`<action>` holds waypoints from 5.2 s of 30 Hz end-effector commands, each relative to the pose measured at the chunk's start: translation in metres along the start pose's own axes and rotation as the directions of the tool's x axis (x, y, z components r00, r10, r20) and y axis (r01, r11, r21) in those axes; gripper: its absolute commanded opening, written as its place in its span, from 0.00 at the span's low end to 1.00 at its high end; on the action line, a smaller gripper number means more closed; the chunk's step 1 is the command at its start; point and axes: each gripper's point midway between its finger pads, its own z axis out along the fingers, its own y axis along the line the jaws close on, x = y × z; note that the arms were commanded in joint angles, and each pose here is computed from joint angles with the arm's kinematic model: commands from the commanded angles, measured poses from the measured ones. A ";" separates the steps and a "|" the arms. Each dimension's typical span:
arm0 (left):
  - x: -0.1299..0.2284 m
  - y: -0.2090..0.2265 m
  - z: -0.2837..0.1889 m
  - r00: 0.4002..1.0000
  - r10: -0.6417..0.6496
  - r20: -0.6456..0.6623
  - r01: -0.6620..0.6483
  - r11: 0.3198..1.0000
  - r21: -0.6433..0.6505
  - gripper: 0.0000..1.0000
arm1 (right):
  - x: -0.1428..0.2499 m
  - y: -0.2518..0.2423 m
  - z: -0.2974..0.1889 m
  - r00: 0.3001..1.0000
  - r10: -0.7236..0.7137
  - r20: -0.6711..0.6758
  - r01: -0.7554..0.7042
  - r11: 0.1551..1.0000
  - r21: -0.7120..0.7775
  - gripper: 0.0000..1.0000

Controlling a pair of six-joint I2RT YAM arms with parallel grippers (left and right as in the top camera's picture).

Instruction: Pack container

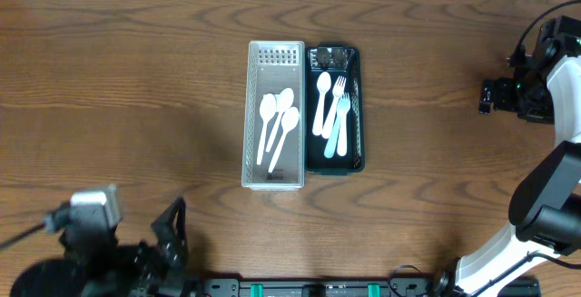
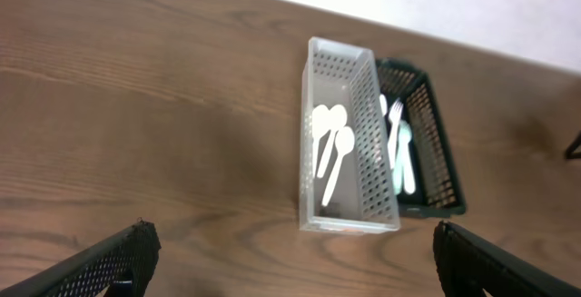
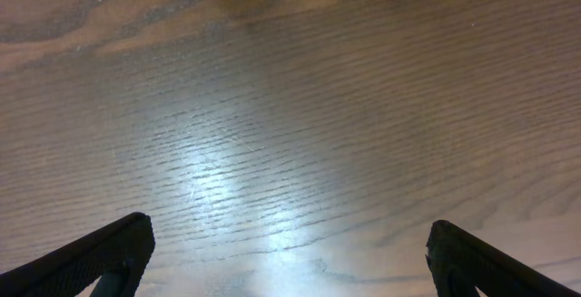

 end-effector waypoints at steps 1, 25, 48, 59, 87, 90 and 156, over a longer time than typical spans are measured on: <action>0.003 0.003 -0.023 0.993 -0.081 0.083 0.078 0.996 0.034 0.98 | 0.000 -0.001 0.000 1.000 -0.007 0.001 0.007 1.000 -0.003 0.99; 0.042 0.018 -0.035 0.998 0.007 0.063 -0.008 1.000 0.017 0.98 | 0.000 -0.001 0.000 1.000 -0.007 0.001 0.007 1.000 -0.003 0.99; 0.037 0.029 0.109 0.967 0.192 0.165 -0.185 0.981 -0.057 0.98 | 0.000 -0.001 0.000 1.000 -0.007 0.001 0.007 1.000 -0.003 0.99; 0.044 0.035 0.146 0.885 0.209 0.415 -0.224 0.974 -0.013 0.98 | 0.000 -0.001 0.000 1.000 -0.007 0.001 0.007 1.000 -0.003 0.99; 0.094 0.066 0.203 0.883 0.319 0.345 -0.308 0.947 -0.088 0.98 | 0.000 -0.001 0.000 1.000 -0.007 0.001 0.007 1.000 -0.003 0.99; 0.094 0.066 0.203 0.883 0.318 0.344 -0.307 0.948 -0.088 0.98 | 0.000 -0.001 0.000 1.000 -0.006 0.001 0.006 1.000 -0.003 0.99; 0.094 0.066 0.203 0.884 0.318 0.343 -0.307 0.948 -0.088 0.98 | 0.013 0.072 -0.214 0.389 -0.081 0.918 0.149 0.989 0.024 0.99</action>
